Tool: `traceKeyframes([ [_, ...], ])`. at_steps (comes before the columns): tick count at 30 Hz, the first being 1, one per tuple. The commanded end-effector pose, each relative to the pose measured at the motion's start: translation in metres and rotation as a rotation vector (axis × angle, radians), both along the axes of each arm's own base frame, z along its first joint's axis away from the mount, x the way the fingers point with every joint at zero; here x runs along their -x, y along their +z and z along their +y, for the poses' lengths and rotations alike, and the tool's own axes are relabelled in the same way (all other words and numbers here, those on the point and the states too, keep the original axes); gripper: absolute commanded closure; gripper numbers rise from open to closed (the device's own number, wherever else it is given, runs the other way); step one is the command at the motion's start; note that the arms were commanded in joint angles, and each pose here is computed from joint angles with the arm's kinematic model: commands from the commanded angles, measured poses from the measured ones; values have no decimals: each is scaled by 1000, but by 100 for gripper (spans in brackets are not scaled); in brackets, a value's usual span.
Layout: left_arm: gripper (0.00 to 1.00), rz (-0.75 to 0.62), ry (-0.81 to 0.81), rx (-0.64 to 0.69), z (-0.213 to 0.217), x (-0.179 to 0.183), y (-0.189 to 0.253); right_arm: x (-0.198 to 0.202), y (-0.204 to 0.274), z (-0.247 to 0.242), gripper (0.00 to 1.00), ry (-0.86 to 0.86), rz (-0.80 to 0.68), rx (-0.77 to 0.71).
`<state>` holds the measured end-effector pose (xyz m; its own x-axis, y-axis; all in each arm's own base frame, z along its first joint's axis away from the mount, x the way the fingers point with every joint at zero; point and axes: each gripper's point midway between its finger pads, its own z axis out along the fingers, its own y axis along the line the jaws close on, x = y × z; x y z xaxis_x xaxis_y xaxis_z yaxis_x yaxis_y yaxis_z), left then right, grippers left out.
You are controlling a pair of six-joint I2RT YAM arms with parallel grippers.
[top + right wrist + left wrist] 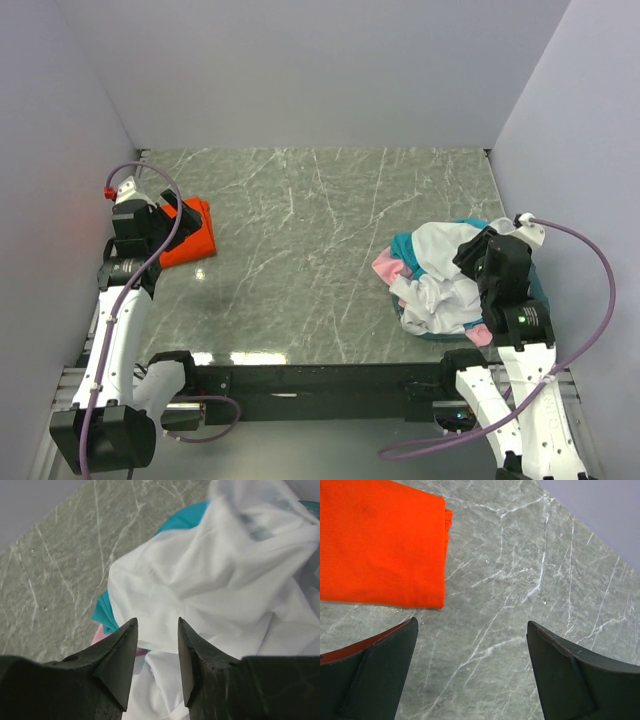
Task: Fold and stack the t-shirts
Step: Grab the tshirt from the pile
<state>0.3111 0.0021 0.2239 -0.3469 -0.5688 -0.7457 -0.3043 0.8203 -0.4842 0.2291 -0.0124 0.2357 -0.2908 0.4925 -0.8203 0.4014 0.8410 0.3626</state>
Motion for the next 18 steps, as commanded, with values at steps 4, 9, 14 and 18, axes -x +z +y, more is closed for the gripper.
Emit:
traceKeyframes([
  [4, 4, -39, -2, 5, -1, -4, 7, -18, -22, -2, 49, -10, 46, 16],
  [9, 4, -31, -4, 10, -2, -3, 5, -36, -47, -8, 45, -49, 136, 40],
  [14, 3, -38, 12, -4, 1, -2, 8, -42, -58, -21, 36, -109, 218, 96],
  [18, 3, -32, 16, 2, 2, -1, 6, -42, -57, -33, 32, -166, 222, 120],
])
